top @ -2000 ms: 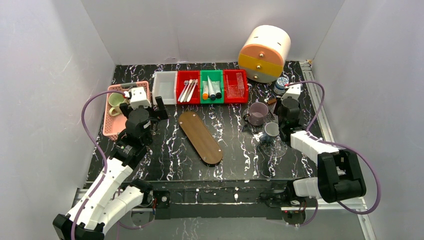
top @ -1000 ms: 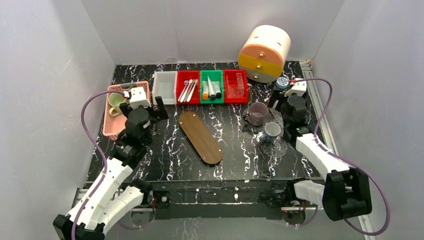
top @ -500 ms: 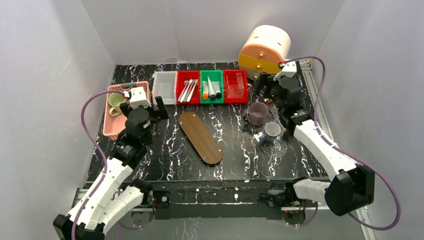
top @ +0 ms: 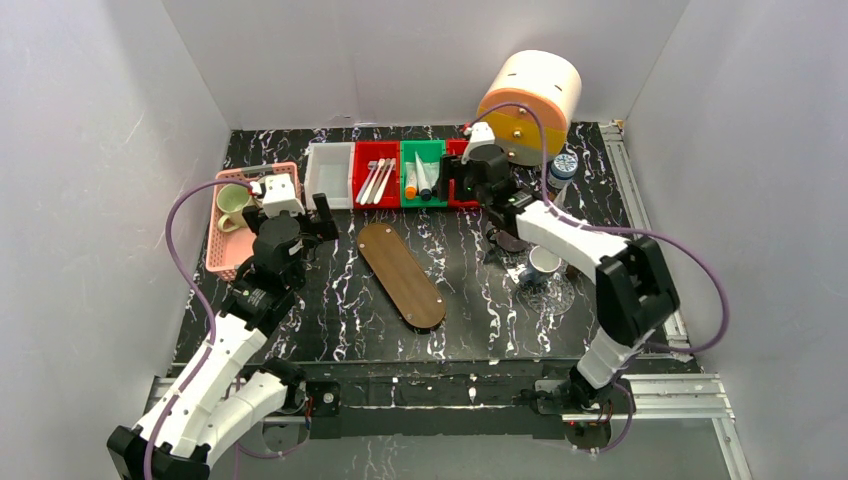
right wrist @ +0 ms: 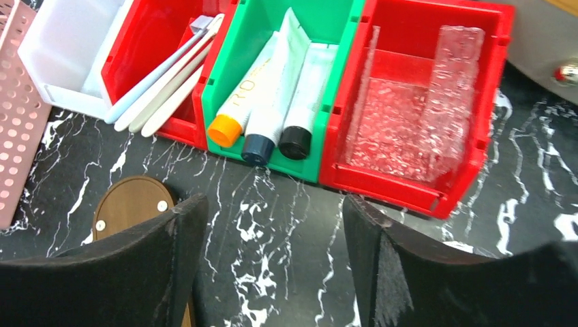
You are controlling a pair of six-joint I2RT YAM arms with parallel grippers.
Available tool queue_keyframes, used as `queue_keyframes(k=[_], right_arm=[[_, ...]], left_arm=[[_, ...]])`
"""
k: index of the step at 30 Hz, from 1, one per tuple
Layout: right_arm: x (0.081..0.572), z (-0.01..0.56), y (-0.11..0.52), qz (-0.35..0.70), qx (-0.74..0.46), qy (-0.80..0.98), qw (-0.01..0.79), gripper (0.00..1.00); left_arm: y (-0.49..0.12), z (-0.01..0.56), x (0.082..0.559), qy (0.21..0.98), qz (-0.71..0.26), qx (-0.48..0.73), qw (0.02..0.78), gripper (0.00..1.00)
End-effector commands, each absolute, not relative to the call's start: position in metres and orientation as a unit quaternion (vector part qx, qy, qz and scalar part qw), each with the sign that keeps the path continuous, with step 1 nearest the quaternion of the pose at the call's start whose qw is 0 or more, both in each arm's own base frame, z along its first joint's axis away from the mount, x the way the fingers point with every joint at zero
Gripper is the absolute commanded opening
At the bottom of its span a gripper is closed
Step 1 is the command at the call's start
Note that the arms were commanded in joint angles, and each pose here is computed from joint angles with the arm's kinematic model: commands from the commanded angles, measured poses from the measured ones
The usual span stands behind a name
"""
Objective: Prepare toiletry sets of a toothbrush and toothpaste on the tray
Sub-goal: Move the toothpaste holder to the center of the board.
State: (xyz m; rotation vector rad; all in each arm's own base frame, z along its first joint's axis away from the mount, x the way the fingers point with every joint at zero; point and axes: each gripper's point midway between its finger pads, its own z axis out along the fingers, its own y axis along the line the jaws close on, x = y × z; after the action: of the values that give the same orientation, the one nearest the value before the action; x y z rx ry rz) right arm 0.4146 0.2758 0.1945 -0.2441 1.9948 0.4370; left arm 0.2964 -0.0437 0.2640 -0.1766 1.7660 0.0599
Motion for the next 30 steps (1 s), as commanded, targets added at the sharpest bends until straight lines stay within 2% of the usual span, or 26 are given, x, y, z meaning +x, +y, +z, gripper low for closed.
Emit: queue_keyframes(k=[1, 10, 18, 22, 30], right_arm=[[0.431, 0.199, 0.306, 0.207, -0.097, 0.828, 0.512, 0.76], [0.455, 0.147, 0.334, 0.200, -0.099, 0.855, 0.469, 0.65], [0.469, 0.124, 0.350, 0.202, -0.102, 0.862, 0.454, 0.60], [0.473, 0.116, 0.354, 0.202, -0.101, 0.864, 0.449, 0.55], [0.482, 0.103, 0.361, 0.201, -0.096, 0.867, 0.445, 0.54]], left_arm=[[-0.040, 0.269, 0.294, 0.766, 0.023, -0.087, 0.636, 0.98], [-0.043, 0.268, 0.295, 0.767, 0.016, -0.083, 0.636, 0.98], [-0.043, 0.268, 0.295, 0.767, 0.017, -0.083, 0.636, 0.98], [-0.043, 0.268, 0.295, 0.768, 0.016, -0.082, 0.635, 0.98], [-0.044, 0.267, 0.296, 0.769, 0.016, -0.081, 0.634, 0.98]])
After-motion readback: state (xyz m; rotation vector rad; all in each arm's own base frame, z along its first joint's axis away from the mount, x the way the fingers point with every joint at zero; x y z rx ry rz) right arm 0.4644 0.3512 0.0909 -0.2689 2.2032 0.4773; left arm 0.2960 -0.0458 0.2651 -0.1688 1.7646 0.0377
